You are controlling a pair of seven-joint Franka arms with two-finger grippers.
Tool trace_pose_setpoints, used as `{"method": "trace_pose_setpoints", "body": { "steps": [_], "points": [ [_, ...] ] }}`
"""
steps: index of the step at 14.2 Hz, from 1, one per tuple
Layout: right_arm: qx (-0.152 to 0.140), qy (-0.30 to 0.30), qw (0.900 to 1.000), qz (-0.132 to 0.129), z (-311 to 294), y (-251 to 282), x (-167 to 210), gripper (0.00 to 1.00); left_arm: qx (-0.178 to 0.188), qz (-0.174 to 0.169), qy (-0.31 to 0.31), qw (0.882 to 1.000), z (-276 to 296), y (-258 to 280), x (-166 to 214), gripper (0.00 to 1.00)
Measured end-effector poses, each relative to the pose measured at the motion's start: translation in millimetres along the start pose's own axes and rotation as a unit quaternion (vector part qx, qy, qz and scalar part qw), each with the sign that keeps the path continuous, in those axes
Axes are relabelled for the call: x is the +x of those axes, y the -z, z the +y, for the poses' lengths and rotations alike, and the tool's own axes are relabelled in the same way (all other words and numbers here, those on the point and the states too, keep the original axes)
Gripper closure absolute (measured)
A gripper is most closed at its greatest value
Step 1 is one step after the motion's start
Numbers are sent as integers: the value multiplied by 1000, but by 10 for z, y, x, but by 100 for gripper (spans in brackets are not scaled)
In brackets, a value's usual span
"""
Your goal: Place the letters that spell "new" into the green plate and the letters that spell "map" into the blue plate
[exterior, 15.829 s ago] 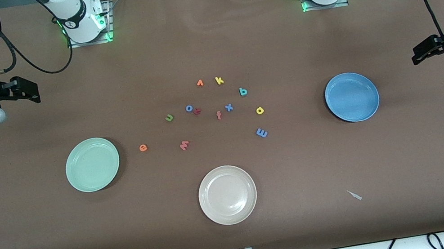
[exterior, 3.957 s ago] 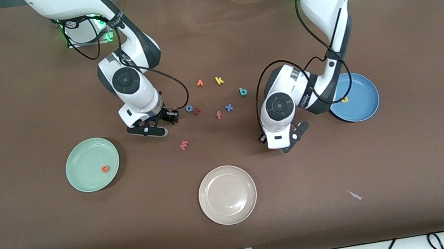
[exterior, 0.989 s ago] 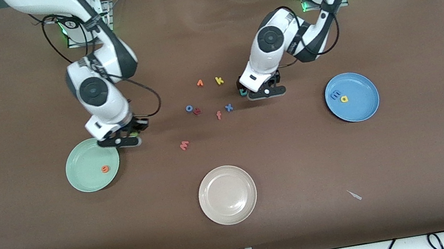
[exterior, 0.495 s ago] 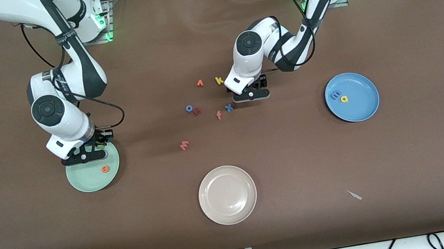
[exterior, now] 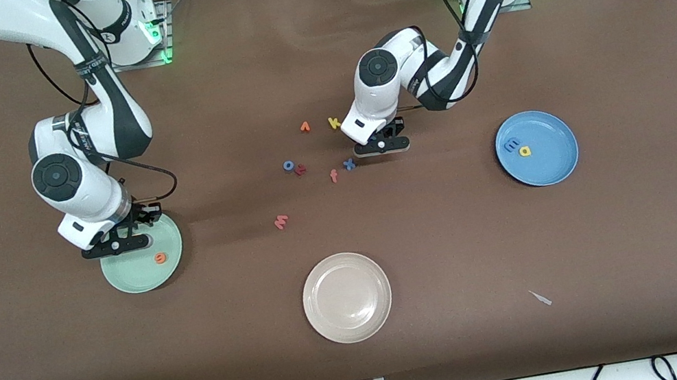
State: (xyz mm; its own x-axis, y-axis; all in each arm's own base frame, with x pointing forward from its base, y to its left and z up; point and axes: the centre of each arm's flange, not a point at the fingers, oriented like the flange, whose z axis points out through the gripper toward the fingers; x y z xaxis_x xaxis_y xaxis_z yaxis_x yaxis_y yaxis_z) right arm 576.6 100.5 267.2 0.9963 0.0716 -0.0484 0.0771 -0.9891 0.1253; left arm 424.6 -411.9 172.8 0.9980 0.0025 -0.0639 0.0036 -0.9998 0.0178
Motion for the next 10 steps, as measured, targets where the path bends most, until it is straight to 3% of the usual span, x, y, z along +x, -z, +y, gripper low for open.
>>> {"method": "trace_pose_setpoints", "body": {
  "steps": [1, 5, 8, 10],
  "points": [
    [4, -1, 1000, 0, -26, 1, -2, 57, 0, 1, 0, 1000, -2, 7, 8, 72],
    [41, -21, 999, 4, -516, 78, -27, 48, 16, 2, -3, 1000, -61, 25, 87, 72],
    [53, -66, 996, 14, -1216, 243, -71, 47, 64, -29, -5, 998, -298, 241, 439, 72],
    [55, -94, 994, 18, -1716, 289, -135, 47, 78, -51, -19, 996, -547, 441, 716, 72]
  ]
}}
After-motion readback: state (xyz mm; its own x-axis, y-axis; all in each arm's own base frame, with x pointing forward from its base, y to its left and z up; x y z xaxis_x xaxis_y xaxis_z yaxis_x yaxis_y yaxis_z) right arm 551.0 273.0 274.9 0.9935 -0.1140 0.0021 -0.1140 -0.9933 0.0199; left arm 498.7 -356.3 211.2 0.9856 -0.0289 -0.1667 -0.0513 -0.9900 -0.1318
